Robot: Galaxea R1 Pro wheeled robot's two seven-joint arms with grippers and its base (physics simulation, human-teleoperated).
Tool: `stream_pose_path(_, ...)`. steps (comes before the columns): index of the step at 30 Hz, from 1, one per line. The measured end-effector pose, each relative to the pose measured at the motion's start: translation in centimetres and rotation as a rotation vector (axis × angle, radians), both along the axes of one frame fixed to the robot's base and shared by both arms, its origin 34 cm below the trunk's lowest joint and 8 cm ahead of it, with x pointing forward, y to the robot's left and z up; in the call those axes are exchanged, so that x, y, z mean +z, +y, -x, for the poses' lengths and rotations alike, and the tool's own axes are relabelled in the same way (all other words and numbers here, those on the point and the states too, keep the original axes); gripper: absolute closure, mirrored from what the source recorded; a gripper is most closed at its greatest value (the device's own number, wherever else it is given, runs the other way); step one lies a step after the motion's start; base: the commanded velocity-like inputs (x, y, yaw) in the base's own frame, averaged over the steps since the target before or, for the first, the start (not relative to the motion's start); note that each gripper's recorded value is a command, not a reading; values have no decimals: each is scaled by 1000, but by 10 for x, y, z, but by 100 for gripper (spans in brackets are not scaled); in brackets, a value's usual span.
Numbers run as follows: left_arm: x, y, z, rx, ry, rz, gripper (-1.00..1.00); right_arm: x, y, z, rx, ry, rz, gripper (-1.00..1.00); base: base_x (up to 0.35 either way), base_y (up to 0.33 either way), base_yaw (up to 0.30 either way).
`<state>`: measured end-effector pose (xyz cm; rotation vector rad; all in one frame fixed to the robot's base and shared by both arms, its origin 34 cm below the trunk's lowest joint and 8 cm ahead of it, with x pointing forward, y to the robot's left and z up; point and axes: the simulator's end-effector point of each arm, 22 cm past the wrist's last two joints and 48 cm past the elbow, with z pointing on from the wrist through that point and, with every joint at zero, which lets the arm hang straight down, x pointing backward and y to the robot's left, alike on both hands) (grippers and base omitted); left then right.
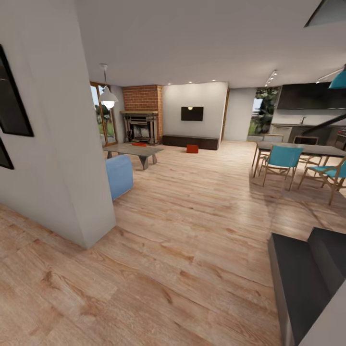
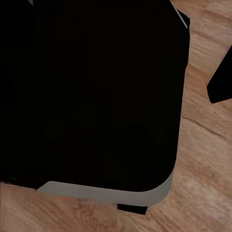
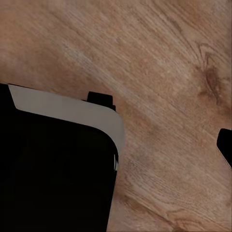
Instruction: Move the two storage containers from the living room to the garage. In the garage, place one container on the floor and stack the other container on top of it (either order is fine).
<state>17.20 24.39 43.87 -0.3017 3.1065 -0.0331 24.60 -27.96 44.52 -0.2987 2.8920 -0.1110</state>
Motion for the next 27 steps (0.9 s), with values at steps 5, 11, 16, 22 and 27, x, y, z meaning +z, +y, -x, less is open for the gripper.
stream_pose_path(5, 0, 0, 0, 0, 0, 0, -100, 0, 0, 0, 0, 0, 0, -100, 322, 98, 0)
stream_pose_path(11, 0, 1, 0, 0, 0, -1, -100, 0, 0, 0, -1, -2, -1, -100, 322, 98, 0)
stream_pose_path(16, 0, 1, 0, -1, 0, -1, -100, 0, 0, 0, -11, -2, -1, -100, 322, 98, -98)
stream_pose_path(22, 0, 1, 0, -1, 0, -1, -100, 0, 0, 0, -9, -2, -1, -100, 322, 98, -226)
stream_pose_path(27, 0, 1, 0, -1, 1, -1, -100, 0, 1, 0, -9, -2, -1, -100, 322, 98, -234)
